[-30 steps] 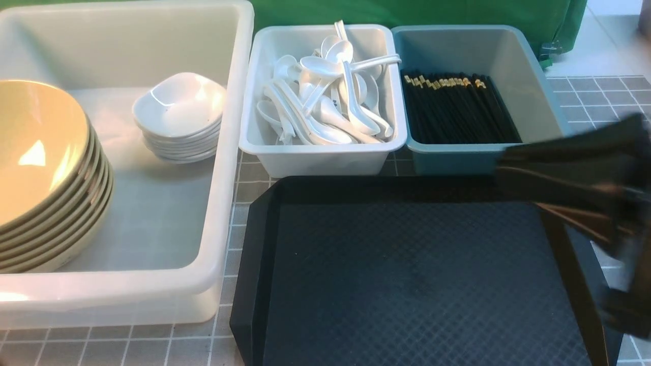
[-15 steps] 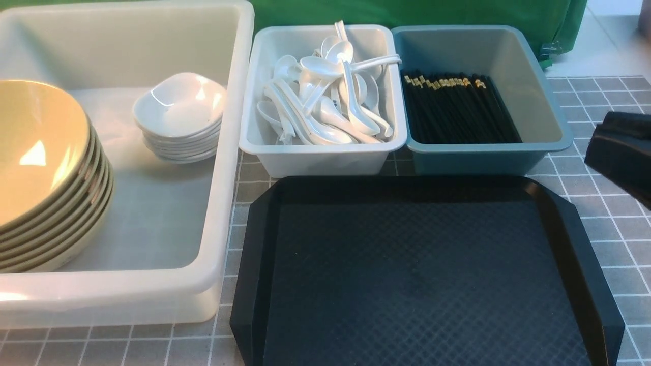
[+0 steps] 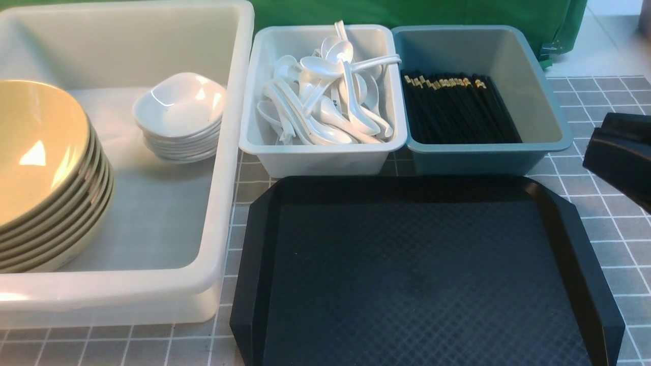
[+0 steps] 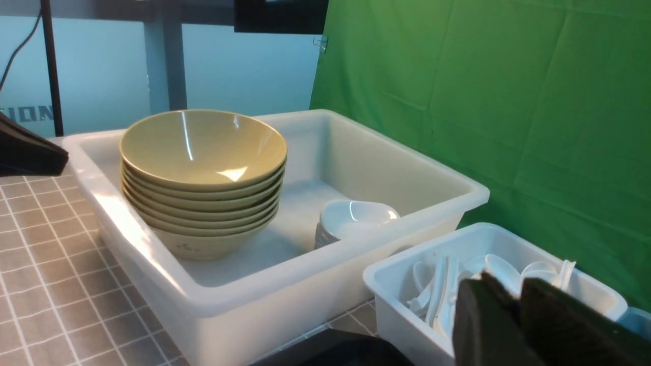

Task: On grey table put chopsticks spoon bowls plates into blue grey white boxes.

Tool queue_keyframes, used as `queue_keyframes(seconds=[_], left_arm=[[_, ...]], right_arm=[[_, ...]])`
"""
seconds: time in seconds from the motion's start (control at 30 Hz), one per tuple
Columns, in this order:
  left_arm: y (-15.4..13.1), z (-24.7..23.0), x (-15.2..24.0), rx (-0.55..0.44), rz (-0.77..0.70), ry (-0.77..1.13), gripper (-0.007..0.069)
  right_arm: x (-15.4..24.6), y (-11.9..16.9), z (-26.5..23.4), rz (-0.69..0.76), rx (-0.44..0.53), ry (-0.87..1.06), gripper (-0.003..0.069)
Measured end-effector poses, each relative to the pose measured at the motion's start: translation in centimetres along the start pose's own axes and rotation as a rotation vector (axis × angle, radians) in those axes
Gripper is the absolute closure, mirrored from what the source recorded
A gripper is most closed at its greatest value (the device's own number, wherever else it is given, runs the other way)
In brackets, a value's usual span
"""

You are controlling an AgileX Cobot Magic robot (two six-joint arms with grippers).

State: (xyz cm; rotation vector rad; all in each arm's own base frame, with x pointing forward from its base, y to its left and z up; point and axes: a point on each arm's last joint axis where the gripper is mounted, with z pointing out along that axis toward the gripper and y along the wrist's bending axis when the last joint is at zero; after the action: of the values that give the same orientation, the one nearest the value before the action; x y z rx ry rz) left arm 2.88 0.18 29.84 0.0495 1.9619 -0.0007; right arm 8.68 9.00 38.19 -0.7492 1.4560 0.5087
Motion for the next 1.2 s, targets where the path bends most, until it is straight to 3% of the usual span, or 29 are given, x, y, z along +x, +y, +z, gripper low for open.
queue_keyframes(seconds=[0.17, 0.3, 0.43, 0.47, 0.53, 0.57, 0.7, 0.83, 1.0, 1.2], left_arm=[[0.0, 0.0, 0.0, 0.002, -0.002, 0.0, 0.0636], [-0.1, 0.0, 0.0, 0.006, -0.006, 0.0, 0.0636], [-0.1, 0.0, 0.0, 0.009, -0.008, 0.0, 0.0636], [-0.1, 0.0, 0.0, 0.009, -0.008, 0.0, 0.0636], [-0.1, 0.0, 0.0, 0.009, -0.008, 0.0, 0.0636], [-0.1, 0.0, 0.0, 0.009, -0.008, 0.0, 0.0636], [-0.1, 0.0, 0.0, 0.011, -0.01, 0.0, 0.0636], [-0.1, 0.0, 0.0, 0.013, -0.012, 0.0, 0.0636], [-0.1, 0.0, 0.0, 0.014, -0.014, 0.003, 0.0636], [-0.1, 0.0, 0.1, 0.014, -0.014, 0.007, 0.0636]], right_arm=[[2.7, 0.0, -0.5, 0.011, 0.035, -0.015, 0.0619], [7.0, -0.6, -2.2, 0.066, 0.173, -0.103, 0.0626], [14.2, -1.1, -4.6, 0.143, 0.419, -0.092, 0.0626], [14.5, -1.2, -4.8, 0.146, 0.443, -0.096, 0.0626], [17.4, -1.4, -6.0, 0.203, 0.595, -0.071, 0.0626], [17.6, -1.4, -6.0, 0.208, 0.606, -0.063, 0.0626], [19.2, -1.7, -7.5, 0.231, 0.815, 0.009, 0.0626], [20.1, -1.5, -8.1, 0.263, 0.884, 0.091, 0.0626], [21.3, -1.3, -8.4, 0.298, 0.894, 0.229, 0.0626], [21.4, -1.2, -8.4, 0.313, 0.896, 0.232, 0.0626]])
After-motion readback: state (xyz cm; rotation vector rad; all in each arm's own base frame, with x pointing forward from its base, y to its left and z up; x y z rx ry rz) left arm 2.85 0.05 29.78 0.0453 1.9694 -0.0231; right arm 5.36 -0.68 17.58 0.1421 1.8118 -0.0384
